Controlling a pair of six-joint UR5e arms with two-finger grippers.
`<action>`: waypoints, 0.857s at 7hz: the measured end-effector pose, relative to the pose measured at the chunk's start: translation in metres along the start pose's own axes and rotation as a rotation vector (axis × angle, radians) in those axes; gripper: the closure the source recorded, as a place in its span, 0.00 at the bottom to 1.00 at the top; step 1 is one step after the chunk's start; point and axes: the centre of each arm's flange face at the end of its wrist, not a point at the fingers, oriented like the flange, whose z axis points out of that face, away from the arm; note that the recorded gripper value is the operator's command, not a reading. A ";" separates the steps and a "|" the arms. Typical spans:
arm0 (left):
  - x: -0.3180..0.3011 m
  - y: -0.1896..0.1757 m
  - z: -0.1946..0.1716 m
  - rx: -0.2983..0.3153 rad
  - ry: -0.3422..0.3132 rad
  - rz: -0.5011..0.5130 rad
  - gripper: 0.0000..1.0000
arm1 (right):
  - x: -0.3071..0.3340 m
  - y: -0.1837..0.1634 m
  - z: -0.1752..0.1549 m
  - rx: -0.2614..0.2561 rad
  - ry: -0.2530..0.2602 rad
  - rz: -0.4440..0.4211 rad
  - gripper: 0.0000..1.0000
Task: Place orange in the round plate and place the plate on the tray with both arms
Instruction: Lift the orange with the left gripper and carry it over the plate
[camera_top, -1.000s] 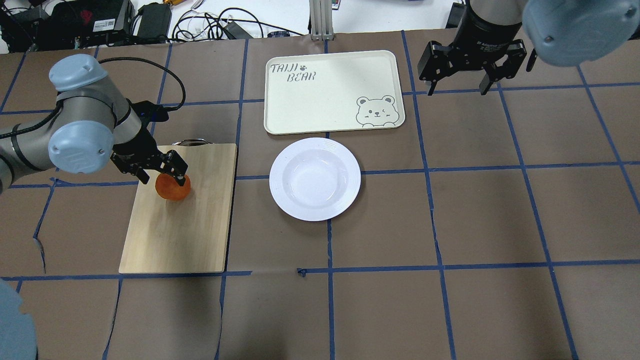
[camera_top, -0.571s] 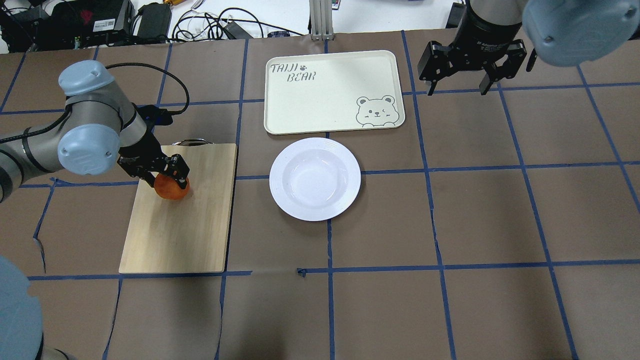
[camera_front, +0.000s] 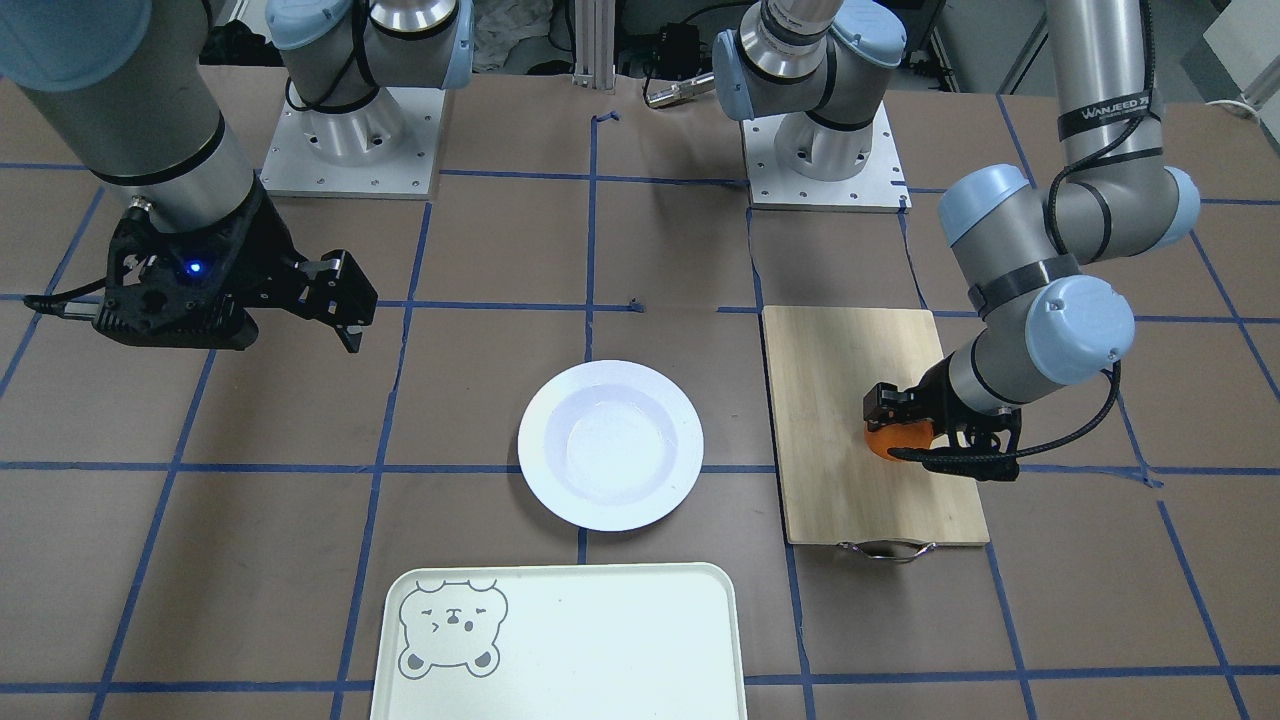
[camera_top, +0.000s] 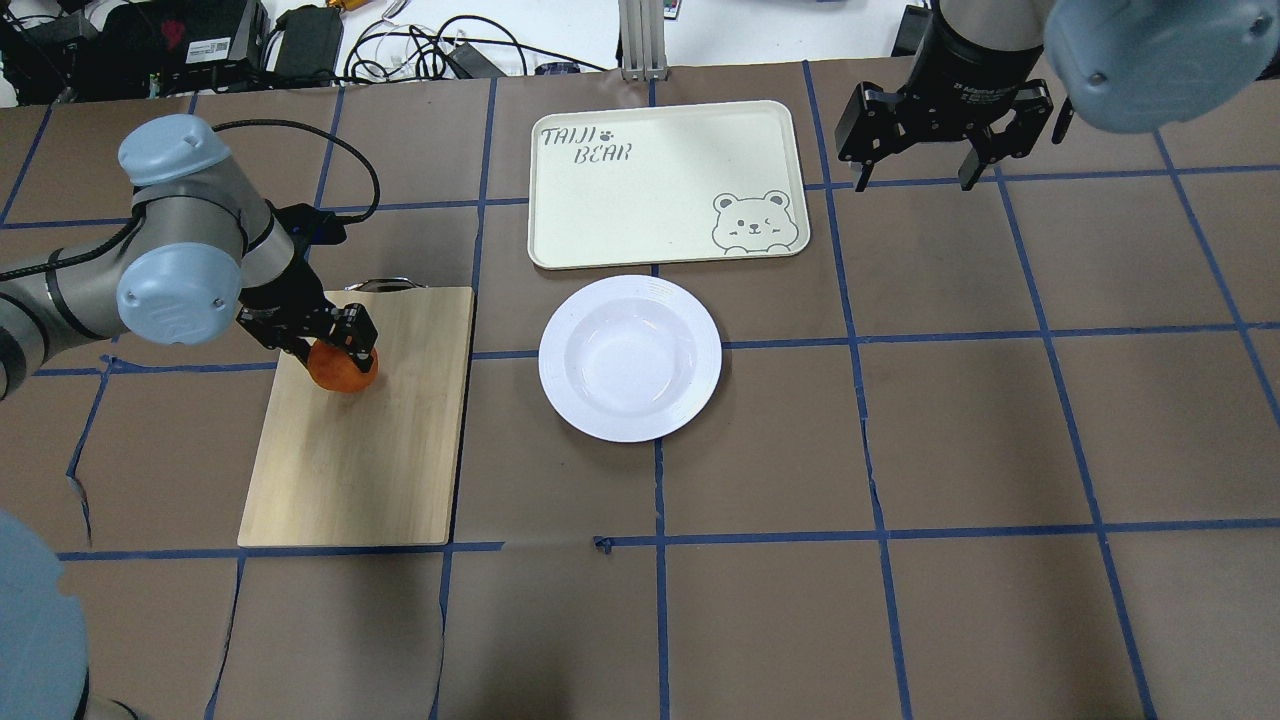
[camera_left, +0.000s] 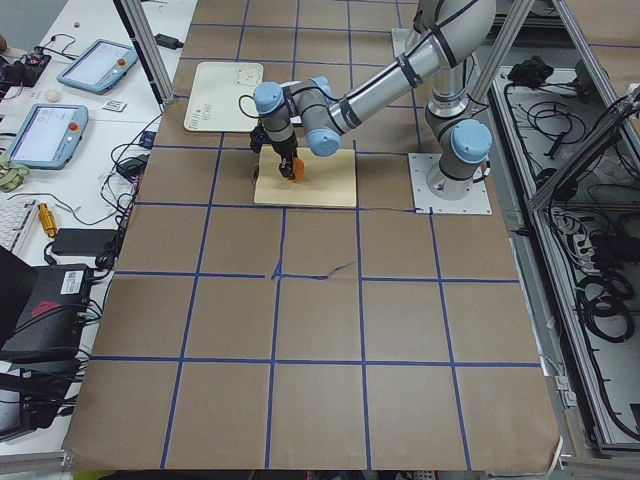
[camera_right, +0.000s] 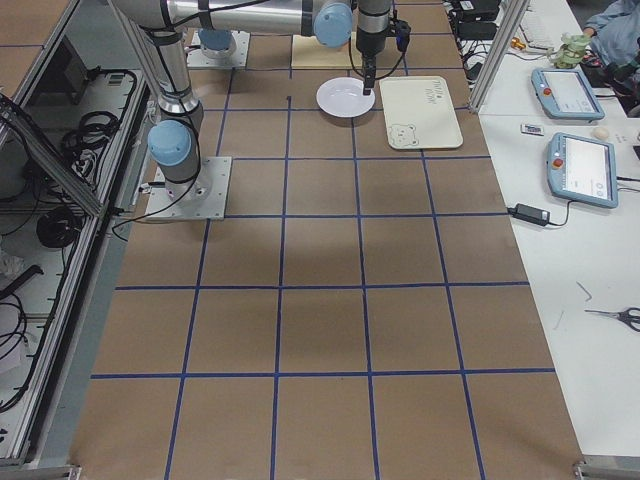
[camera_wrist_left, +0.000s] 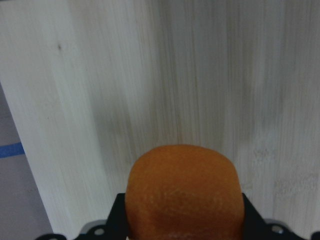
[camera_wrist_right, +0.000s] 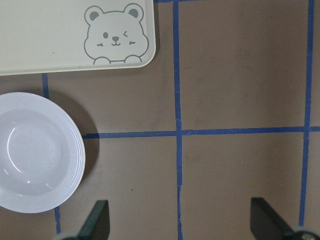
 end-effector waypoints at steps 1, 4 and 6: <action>0.012 -0.013 -0.021 0.045 0.000 -0.037 0.96 | 0.000 0.000 0.000 0.000 0.000 0.000 0.00; 0.106 -0.050 -0.068 0.161 0.050 -0.099 0.96 | 0.000 0.000 0.000 0.000 0.000 0.000 0.00; 0.181 -0.053 -0.064 0.187 0.091 -0.098 0.90 | 0.000 0.000 0.000 0.000 0.000 0.000 0.00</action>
